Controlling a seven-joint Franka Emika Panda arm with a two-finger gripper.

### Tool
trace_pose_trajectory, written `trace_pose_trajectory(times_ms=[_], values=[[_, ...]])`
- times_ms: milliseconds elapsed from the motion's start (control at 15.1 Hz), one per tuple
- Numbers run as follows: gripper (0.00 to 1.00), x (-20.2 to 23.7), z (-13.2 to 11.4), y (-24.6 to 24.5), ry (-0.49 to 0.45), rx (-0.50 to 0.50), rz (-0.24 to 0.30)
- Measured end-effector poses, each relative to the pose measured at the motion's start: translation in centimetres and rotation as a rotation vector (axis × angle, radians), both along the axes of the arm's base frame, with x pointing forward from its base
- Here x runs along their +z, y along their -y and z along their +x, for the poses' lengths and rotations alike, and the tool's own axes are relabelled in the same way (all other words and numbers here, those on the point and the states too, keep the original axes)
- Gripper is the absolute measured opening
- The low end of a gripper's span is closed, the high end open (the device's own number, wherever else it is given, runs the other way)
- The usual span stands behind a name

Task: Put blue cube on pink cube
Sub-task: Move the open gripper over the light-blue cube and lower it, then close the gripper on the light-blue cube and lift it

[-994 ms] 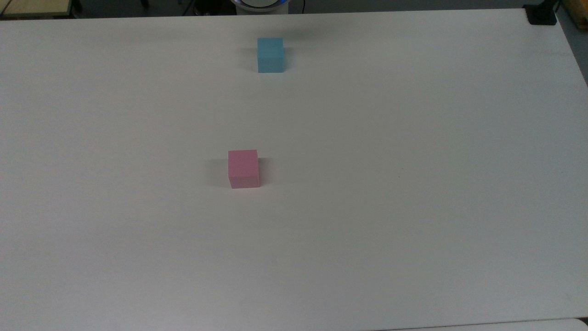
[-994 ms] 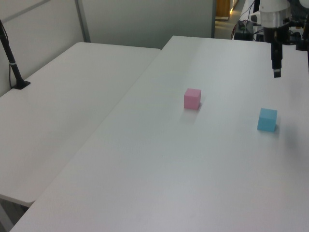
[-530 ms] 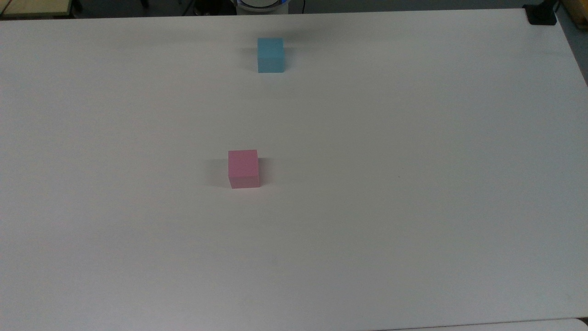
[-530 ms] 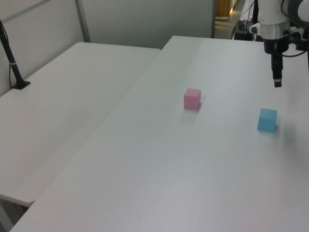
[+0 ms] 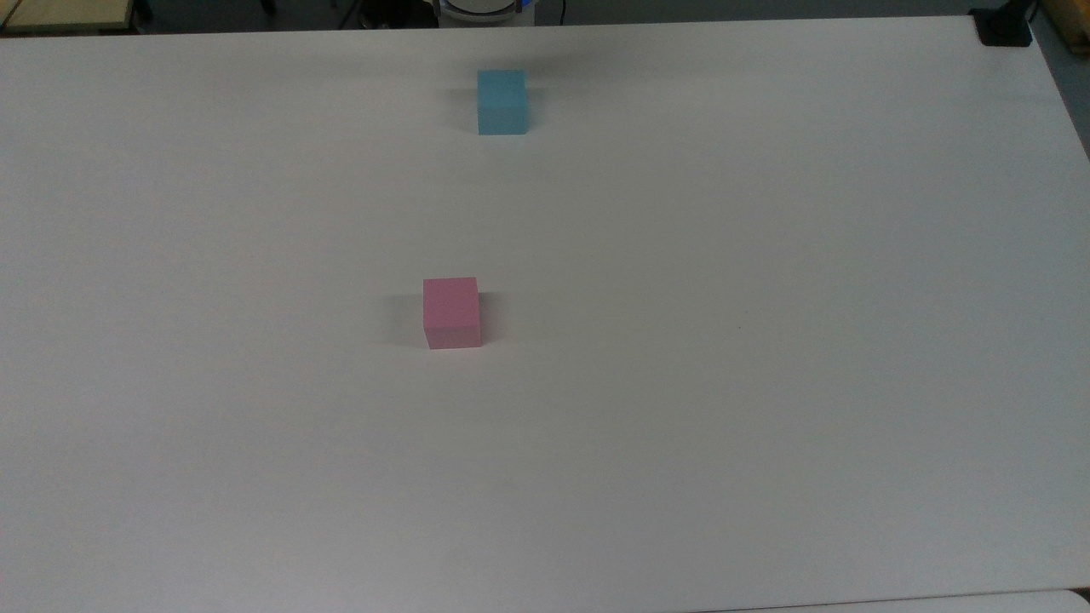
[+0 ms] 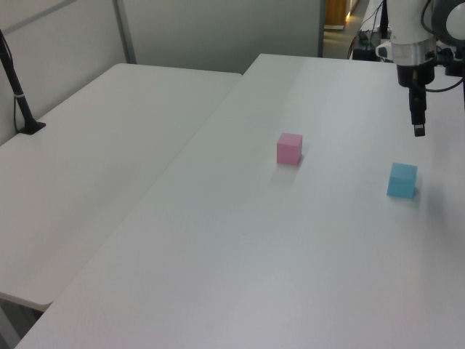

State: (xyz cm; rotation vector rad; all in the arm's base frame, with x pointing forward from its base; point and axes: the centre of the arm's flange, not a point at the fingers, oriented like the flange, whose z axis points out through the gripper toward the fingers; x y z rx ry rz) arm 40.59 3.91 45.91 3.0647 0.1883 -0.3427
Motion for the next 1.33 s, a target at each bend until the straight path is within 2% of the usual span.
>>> trace_pose_trajectory(times_ms=[464,862,1326], values=[[1.00,-2.9,-0.1,-0.1,-0.003,0.004,0.000],[1.00,-7.1,1.5,-0.9,-0.028,0.018,-0.008],[1.00,-10.8,2.3,-2.7,-0.069,0.057,-0.020]])
